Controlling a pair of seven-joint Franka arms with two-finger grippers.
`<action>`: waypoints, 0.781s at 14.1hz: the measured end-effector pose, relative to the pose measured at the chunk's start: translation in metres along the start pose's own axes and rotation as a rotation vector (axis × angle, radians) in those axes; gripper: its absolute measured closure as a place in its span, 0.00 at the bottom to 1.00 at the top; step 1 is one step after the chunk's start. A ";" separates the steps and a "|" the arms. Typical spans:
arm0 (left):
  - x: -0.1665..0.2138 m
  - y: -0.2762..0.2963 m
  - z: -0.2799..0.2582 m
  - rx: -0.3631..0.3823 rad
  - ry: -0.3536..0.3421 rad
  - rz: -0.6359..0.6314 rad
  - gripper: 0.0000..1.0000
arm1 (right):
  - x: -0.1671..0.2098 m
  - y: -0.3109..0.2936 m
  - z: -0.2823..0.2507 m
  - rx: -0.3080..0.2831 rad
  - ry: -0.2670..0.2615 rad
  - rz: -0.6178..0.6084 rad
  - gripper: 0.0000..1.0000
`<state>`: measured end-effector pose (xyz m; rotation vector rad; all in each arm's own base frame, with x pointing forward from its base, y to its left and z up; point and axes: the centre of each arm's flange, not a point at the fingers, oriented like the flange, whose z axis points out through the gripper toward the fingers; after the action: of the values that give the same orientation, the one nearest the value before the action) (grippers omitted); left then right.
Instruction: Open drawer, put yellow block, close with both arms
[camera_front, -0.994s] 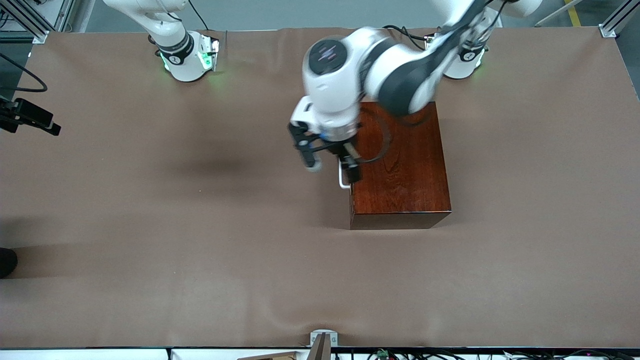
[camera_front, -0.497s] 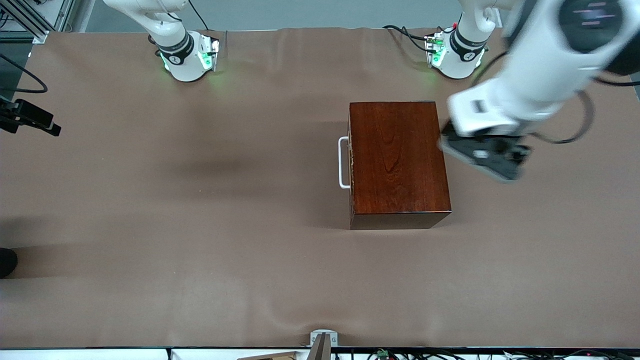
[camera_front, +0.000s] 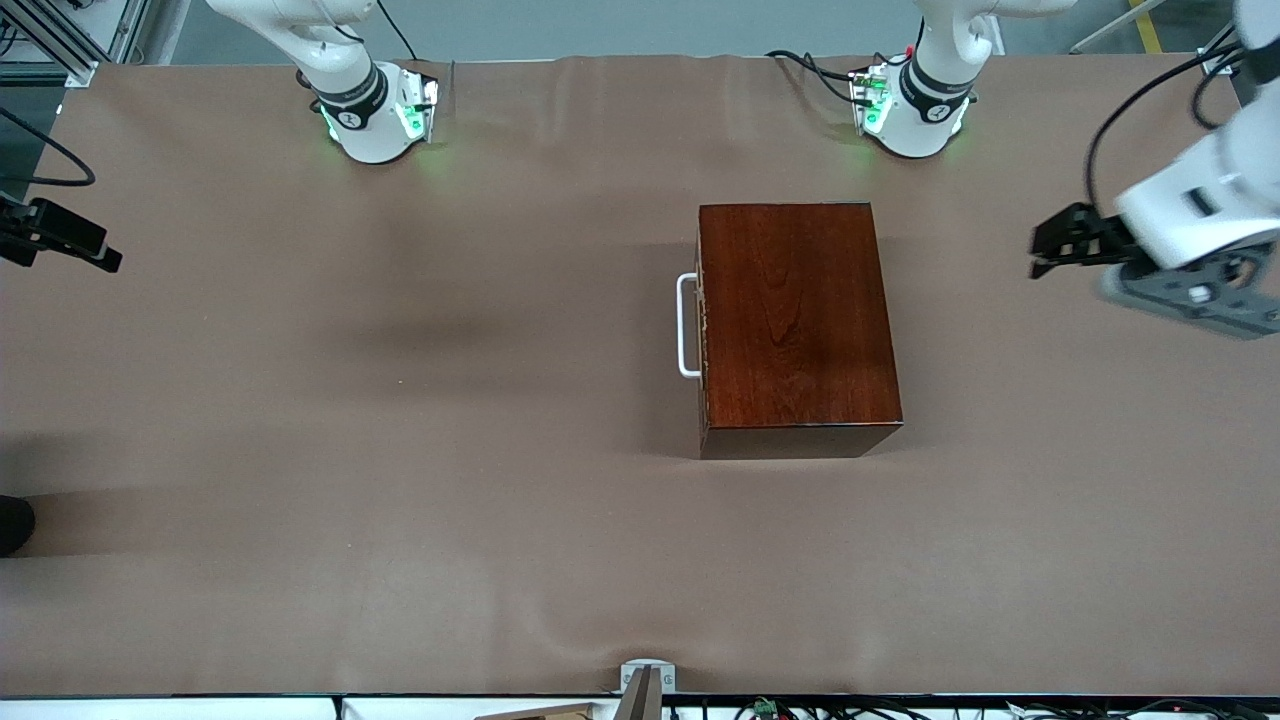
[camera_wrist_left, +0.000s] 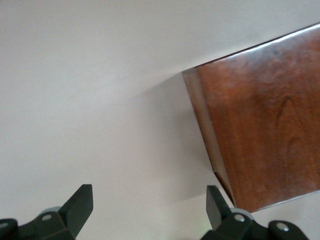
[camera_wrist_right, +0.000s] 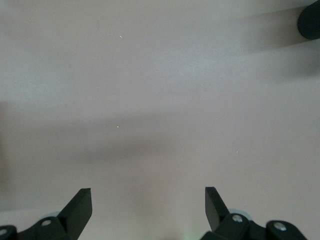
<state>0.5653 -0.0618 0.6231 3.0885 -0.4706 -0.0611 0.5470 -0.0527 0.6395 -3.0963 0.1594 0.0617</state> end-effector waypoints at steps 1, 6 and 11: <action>-0.014 -0.003 0.002 -0.002 0.007 -0.015 0.00 | 0.000 0.000 0.000 0.000 0.000 0.000 0.00; -0.037 0.008 0.002 -0.003 0.013 -0.145 0.00 | 0.000 0.000 0.000 0.000 0.000 0.000 0.00; -0.026 0.002 0.008 -0.002 0.018 -0.172 0.00 | 0.000 0.000 0.000 0.000 0.000 0.000 0.00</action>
<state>0.5399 -0.0564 0.6162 3.1164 -0.2028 -0.0366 0.5470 -0.0527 0.6395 -3.0963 0.1592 0.0618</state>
